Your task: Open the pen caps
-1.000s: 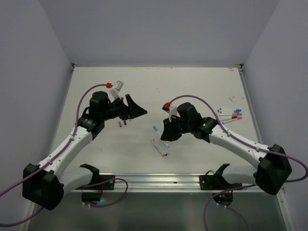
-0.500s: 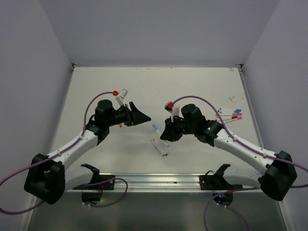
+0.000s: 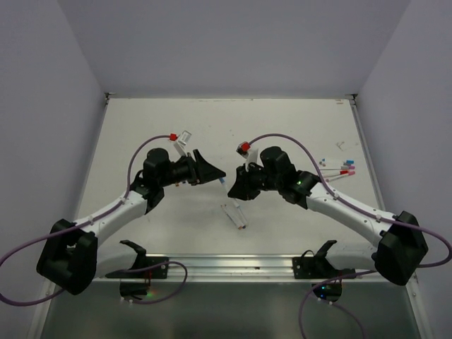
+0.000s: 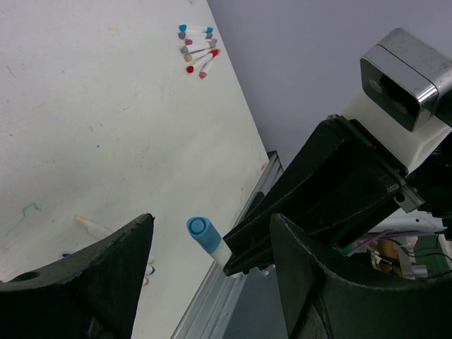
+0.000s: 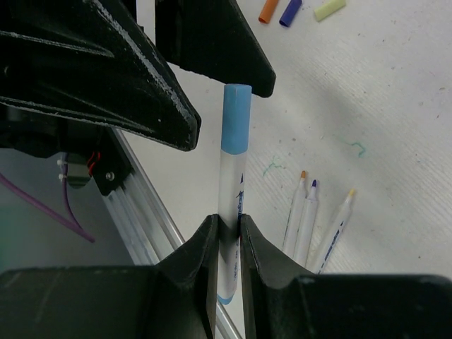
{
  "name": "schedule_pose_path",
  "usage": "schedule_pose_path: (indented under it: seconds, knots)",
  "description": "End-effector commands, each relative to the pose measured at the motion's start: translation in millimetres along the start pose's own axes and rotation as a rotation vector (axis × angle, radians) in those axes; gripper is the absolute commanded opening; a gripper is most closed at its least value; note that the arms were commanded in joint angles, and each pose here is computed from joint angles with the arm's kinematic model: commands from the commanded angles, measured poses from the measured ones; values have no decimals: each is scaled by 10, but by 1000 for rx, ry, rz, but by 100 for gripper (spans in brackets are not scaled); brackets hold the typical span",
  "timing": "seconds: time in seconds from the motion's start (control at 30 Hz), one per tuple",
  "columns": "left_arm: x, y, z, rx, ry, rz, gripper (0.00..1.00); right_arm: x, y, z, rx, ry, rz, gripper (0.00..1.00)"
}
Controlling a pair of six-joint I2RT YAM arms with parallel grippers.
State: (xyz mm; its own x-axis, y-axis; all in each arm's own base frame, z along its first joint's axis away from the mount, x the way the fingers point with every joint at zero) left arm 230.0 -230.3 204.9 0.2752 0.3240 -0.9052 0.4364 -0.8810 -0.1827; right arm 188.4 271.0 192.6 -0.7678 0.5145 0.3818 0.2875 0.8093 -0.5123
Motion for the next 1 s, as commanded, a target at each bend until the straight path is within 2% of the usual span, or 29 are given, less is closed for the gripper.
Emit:
schedule_pose_path:
  seconds: [0.0, 0.23, 0.63, 0.77, 0.83, 0.87, 0.93, 0.97]
  knots:
    - [-103, 48, -12, -8, 5, 64, 70, 73, 17, -249, -74, -16, -29, 0]
    - [-142, 79, 0, -9, -6, 90, 64, 37, 58, -275, -81, -15, -12, 0]
    - [-143, 117, 49, 1, -12, 87, 43, 8, 62, -350, -117, 1, 20, 0]
    - [-144, 120, 52, 1, -14, 86, 27, 18, 42, -353, -115, 0, 19, 0]
    - [-139, 123, 57, 2, -15, 84, 13, 17, 32, -335, -110, 3, 22, 0]
    - [-146, 127, 53, 1, -15, 83, 0, 27, 13, -342, -117, 1, 20, 0]
    - [-145, 128, 58, 5, -19, 84, 0, 26, 2, -336, -119, -1, 23, 0]
    - [-153, 126, 64, 6, -22, 87, 0, 21, -2, -335, -119, 0, 27, 11]
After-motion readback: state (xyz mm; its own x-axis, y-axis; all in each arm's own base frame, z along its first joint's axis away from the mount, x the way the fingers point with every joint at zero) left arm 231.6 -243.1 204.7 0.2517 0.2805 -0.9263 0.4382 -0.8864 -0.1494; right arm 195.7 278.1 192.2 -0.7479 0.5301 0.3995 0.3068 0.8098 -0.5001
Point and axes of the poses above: each gripper's point midway between its finger pads, its own y axis out along the fingers, its own x axis along the line the jaws close on, z = x × y, the point moved 4 cm from there along -y, back along the fingers, and after that the axes turned 8 degrees about -y, right-handed, at the moved point
